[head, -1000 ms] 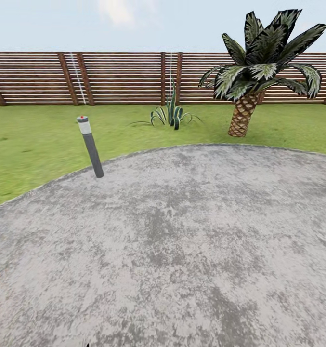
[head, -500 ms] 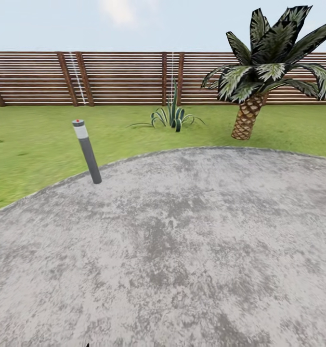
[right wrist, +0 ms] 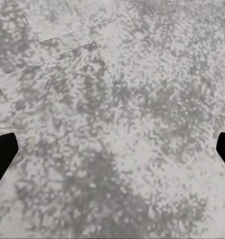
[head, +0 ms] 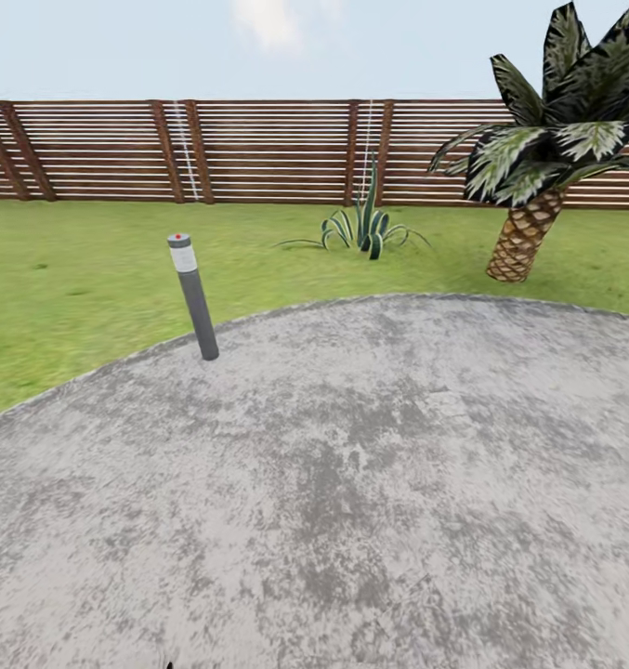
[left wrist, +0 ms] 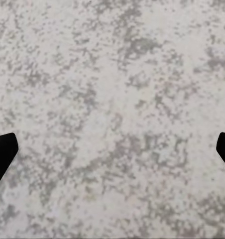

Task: Pick up the pesticide atomizer in the garden and spray insectifuge to fully cover both potted plants in the garden.

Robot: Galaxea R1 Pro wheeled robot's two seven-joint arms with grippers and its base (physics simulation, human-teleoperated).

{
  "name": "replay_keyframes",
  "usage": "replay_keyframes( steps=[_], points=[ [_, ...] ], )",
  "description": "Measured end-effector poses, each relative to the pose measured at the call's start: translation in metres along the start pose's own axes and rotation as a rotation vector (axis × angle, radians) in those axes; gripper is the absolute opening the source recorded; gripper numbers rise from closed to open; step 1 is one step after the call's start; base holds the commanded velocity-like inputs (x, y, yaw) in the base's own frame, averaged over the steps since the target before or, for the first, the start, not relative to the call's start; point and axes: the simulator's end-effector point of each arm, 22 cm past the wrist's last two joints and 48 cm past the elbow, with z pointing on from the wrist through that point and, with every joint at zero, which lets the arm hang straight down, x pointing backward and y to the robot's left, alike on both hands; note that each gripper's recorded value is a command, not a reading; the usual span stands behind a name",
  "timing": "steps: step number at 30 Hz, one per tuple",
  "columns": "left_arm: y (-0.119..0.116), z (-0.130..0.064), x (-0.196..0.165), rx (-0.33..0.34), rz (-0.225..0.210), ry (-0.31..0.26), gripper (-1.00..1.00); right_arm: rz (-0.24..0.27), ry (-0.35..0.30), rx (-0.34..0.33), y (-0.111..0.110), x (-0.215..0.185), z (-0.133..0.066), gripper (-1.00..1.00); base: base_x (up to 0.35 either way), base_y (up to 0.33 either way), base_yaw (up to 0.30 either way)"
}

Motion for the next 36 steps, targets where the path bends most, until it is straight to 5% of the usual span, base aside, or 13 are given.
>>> replay_keyframes(
  steps=[36],
  points=[
    [0.0000,0.0000,-0.0002,0.000,0.000,0.000,1.00,0.000,0.000,0.000,0.0001,0.0000,0.0000,1.00,0.337,0.000,0.273]
  ],
)
